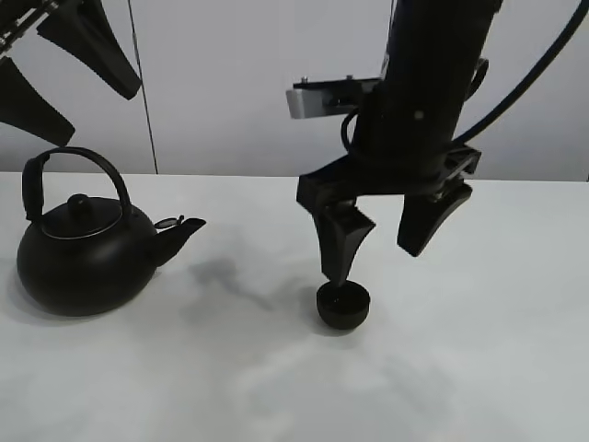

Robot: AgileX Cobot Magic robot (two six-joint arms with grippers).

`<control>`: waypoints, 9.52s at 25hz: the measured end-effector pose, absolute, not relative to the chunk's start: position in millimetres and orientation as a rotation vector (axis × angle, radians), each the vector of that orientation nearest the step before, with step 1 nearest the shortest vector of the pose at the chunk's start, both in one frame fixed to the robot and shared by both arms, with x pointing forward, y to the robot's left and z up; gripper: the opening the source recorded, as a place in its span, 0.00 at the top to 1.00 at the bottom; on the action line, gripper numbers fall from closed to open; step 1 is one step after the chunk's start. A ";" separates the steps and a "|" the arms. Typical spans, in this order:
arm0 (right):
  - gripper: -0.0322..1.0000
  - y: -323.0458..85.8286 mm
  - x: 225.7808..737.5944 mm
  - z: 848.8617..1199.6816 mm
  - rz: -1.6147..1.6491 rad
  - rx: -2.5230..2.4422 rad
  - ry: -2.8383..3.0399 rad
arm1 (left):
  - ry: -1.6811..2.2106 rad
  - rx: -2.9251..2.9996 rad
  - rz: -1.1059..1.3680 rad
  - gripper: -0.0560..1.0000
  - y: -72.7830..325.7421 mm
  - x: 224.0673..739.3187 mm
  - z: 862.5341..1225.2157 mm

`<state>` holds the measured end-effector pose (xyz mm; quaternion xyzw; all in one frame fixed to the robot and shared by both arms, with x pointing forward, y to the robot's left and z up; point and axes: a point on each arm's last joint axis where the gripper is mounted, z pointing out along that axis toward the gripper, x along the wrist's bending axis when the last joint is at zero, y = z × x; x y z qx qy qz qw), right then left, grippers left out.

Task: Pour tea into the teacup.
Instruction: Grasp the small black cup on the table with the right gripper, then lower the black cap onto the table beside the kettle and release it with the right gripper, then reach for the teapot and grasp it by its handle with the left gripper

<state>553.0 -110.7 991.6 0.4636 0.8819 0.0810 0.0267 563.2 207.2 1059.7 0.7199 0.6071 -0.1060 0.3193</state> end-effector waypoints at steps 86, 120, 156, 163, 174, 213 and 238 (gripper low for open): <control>0.58 -21.7 613.3 903.8 0.359 1.495 2.643 | 1.597 1.881 -0.264 0.41 207.3 564.6 1060.0; 0.49 -288.2 658.6 1072.7 0.341 1.792 1.966 | 1.598 1.875 -0.252 0.41 207.5 565.5 1060.1; 0.49 -292.4 212.7 1126.6 0.872 1.486 1.488 | 1.598 1.872 -0.246 0.41 207.7 566.0 1060.2; 0.49 -293.5 221.0 1067.3 0.849 1.519 1.517 | 1.598 1.872 -0.246 0.41 207.7 566.0 1060.2; 0.49 -295.4 233.5 1041.5 0.853 1.521 1.615 | 1.598 1.870 -0.244 0.41 207.7 566.2 1060.3; 0.49 -295.6 233.9 1041.9 0.868 1.508 1.623 | 1.418 1.904 0.568 0.41 232.2 582.8 1095.0; 0.49 -295.6 233.9 1042.0 0.869 1.507 1.622 | 1.072 1.638 0.837 0.41 242.3 431.4 1031.0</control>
